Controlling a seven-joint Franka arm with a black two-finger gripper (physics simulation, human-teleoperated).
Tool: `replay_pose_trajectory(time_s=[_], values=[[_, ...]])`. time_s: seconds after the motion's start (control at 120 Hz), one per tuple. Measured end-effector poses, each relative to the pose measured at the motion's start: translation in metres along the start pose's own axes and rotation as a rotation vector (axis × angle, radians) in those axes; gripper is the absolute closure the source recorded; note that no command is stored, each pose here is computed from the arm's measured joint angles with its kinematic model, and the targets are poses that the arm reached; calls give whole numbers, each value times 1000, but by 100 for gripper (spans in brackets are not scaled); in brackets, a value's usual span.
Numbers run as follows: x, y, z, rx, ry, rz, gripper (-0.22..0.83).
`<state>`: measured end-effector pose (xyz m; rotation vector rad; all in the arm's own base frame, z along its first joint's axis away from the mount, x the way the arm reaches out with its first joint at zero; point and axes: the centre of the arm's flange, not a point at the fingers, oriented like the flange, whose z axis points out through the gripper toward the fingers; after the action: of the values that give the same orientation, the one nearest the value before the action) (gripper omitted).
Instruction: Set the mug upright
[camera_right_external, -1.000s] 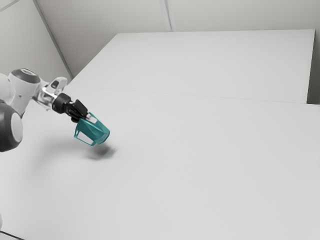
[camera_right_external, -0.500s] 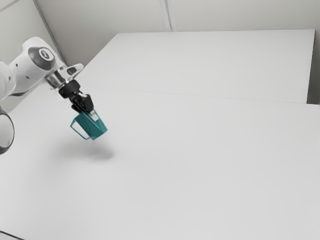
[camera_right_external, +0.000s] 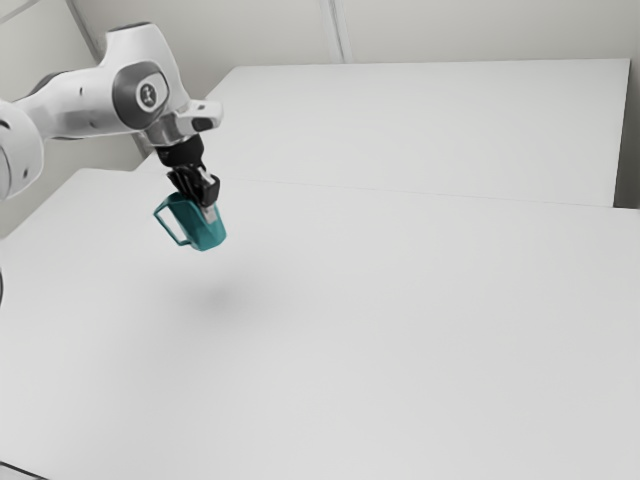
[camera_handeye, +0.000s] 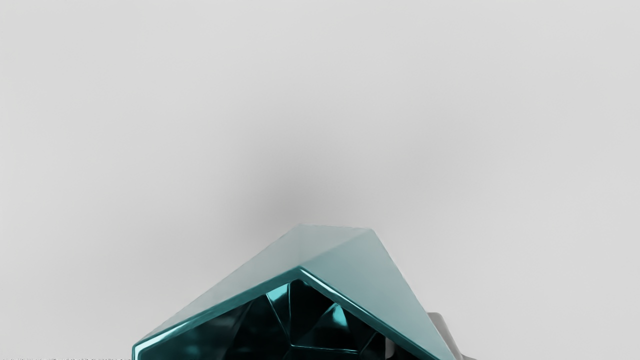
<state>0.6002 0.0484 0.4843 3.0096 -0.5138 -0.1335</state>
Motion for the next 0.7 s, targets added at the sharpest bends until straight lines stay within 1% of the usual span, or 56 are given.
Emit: replay_pose_trajectory(time_s=[0.15, 0.325, 0.7], values=[[3, 6, 11, 54, 0, -32, 79], [6, 7, 29, 78, 12, -78, 78], [17, 17, 63, 119, 54, -121, 78]])
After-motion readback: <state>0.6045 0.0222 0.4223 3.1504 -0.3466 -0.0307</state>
